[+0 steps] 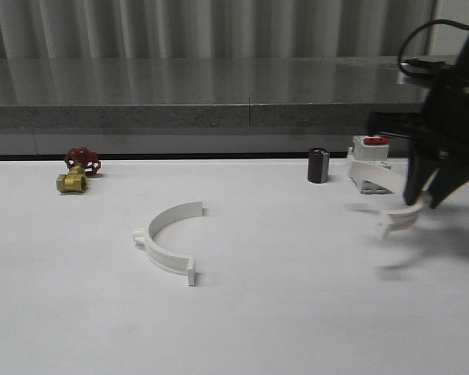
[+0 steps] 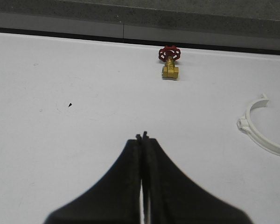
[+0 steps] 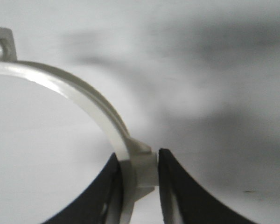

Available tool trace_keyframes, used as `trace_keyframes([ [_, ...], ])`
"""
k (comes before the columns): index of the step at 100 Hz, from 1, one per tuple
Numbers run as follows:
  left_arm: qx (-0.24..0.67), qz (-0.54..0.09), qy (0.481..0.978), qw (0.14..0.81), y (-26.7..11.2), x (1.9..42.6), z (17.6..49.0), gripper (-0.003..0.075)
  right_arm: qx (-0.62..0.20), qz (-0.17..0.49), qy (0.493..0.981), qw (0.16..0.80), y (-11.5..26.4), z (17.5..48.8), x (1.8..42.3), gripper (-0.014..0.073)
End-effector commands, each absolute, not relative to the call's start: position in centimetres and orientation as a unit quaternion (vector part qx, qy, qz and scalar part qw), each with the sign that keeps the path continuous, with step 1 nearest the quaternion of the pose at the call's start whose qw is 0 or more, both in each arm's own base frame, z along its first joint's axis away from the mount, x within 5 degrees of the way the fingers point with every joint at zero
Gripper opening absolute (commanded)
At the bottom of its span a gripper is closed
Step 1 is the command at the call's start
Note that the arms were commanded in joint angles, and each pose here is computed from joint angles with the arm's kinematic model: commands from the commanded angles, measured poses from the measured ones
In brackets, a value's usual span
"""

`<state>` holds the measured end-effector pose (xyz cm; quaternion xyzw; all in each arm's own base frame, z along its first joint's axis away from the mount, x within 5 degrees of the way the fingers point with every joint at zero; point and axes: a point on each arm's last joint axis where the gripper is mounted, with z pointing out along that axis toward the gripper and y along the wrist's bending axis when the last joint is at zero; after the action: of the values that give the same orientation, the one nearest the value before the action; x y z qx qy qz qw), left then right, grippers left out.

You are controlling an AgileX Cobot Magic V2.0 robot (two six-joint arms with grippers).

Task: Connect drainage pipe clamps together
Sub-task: 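Carry the clamp half with the right gripper toward the placed half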

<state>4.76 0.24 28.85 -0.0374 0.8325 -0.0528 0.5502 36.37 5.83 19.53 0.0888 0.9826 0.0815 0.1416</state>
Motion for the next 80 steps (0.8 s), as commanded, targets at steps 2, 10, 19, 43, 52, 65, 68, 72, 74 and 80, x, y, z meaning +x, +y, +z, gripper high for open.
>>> trace_keyframes([
  [2,-0.034,-0.062,0.809,0.584,0.1,4.9,30.2,-0.002,0.09,0.11,0.969,0.2,9.0,22.8,36.4,0.0093],
  [10,-0.034,-0.062,0.809,0.584,0.1,4.9,30.2,-0.002,0.085,0.117,0.967,0.212,11.3,23.0,36.3,0.0093],
  [19,-0.034,-0.062,0.809,0.584,0.1,4.9,30.2,-0.002,0.085,0.115,0.965,0.218,13.4,22.8,36.5,0.0093],
  [43,-0.034,-0.062,0.809,0.584,0.1,4.9,30.2,-0.002,0.075,0.109,0.969,0.21,17.7,21.9,37.4,0.0093],
  [52,-0.034,-0.062,0.809,0.584,0.1,4.9,30.2,-0.002,0.071,0.112,0.969,0.207,19.0,21.4,37.7,0.0093],
  [65,-0.034,-0.062,0.809,0.584,0.1,4.9,30.2,-0.002,0.068,0.11,0.971,0.2,20.2,20.6,38.1,0.0093],
  [68,-0.034,-0.062,0.809,0.584,0.1,4.9,30.2,-0.002,0.066,0.109,0.971,0.2,20.4,20.5,38.2,0.0093],
  [72,-0.034,-0.062,0.809,0.584,0.1,4.9,30.2,-0.002,0.068,0.109,0.972,0.197,20.6,20.3,38.3,0.0093],
  [74,-0.034,-0.062,0.809,0.584,0.1,4.9,30.2,-0.002,0.068,0.109,0.972,0.198,20.7,20.3,38.3,0.0093],
  [80,-0.034,-0.062,0.809,0.584,0.1,4.9,30.2,-0.002,0.068,0.11,0.972,0.196,21.0,20.1,38.2,0.0093],
])
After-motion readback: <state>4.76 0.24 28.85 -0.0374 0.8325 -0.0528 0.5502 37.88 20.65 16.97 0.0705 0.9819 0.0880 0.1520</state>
